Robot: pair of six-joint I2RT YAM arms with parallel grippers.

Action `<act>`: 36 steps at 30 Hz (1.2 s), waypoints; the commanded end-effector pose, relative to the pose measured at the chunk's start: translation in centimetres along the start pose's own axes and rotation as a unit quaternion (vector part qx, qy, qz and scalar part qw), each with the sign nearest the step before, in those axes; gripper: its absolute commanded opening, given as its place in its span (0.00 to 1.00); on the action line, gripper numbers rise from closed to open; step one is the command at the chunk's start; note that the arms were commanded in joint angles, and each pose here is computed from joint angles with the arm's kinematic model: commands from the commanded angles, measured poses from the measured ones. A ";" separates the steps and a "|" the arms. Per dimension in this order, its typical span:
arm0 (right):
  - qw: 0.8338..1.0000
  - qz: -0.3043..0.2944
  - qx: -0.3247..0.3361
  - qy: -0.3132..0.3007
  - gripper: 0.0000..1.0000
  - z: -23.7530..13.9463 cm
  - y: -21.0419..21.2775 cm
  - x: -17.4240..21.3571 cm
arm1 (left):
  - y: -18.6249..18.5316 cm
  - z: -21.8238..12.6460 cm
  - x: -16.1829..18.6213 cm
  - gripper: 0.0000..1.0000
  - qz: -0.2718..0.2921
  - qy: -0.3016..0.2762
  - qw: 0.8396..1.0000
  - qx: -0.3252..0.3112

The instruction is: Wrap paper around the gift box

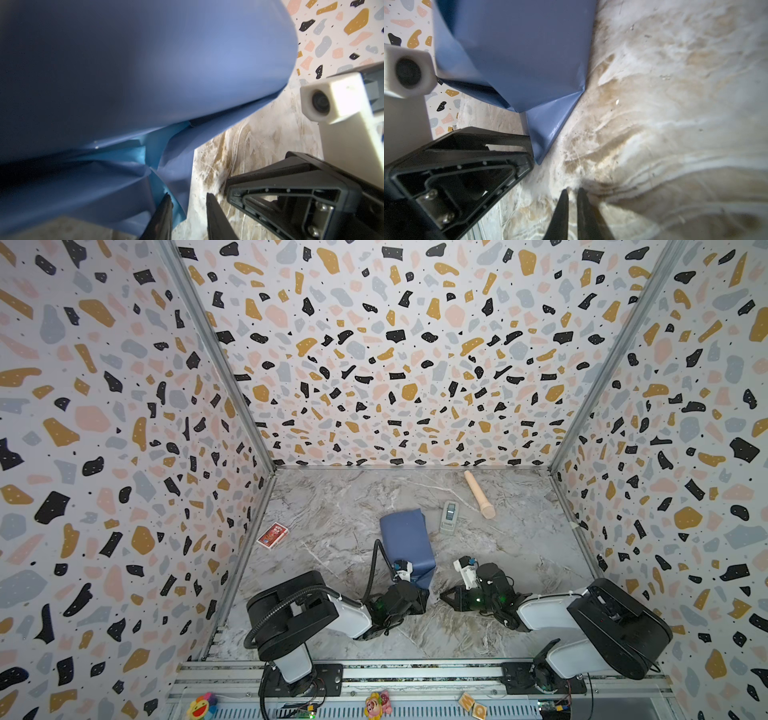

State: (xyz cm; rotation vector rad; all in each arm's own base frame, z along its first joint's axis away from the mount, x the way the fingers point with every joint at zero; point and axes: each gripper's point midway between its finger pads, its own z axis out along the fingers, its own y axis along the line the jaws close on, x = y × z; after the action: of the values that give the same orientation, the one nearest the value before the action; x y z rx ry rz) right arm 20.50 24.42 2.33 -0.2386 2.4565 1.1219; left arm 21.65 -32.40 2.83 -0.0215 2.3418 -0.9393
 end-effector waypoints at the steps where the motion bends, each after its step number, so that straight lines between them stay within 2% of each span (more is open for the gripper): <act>1: 1.000 0.003 0.020 0.006 0.13 -0.3 -1.0 0.7 | -1.1 0.3 -1.4 0.28 -0.025 -0.031 0.999 0.022; 11: 1.000 0.005 0.023 0.007 0.12 -0.3 -1.2 0.9 | -0.5 0.7 -1.6 0.21 -0.033 -0.044 0.998 0.008; 29: 1.000 0.007 0.020 0.006 0.12 -0.2 -0.9 1.1 | -0.8 0.8 -2.5 0.00 -0.045 -0.065 0.997 0.023; 36: 1.000 0.013 0.015 0.000 0.14 1.0 0.5 1.0 | -1.4 0.1 -3.1 0.00 -0.039 -0.072 0.996 0.032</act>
State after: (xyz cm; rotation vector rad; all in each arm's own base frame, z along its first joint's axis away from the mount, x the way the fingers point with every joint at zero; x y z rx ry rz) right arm 19.76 25.40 2.34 -0.2454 2.4485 1.1268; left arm 23.19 -32.58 3.47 -0.1495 2.2638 -0.9827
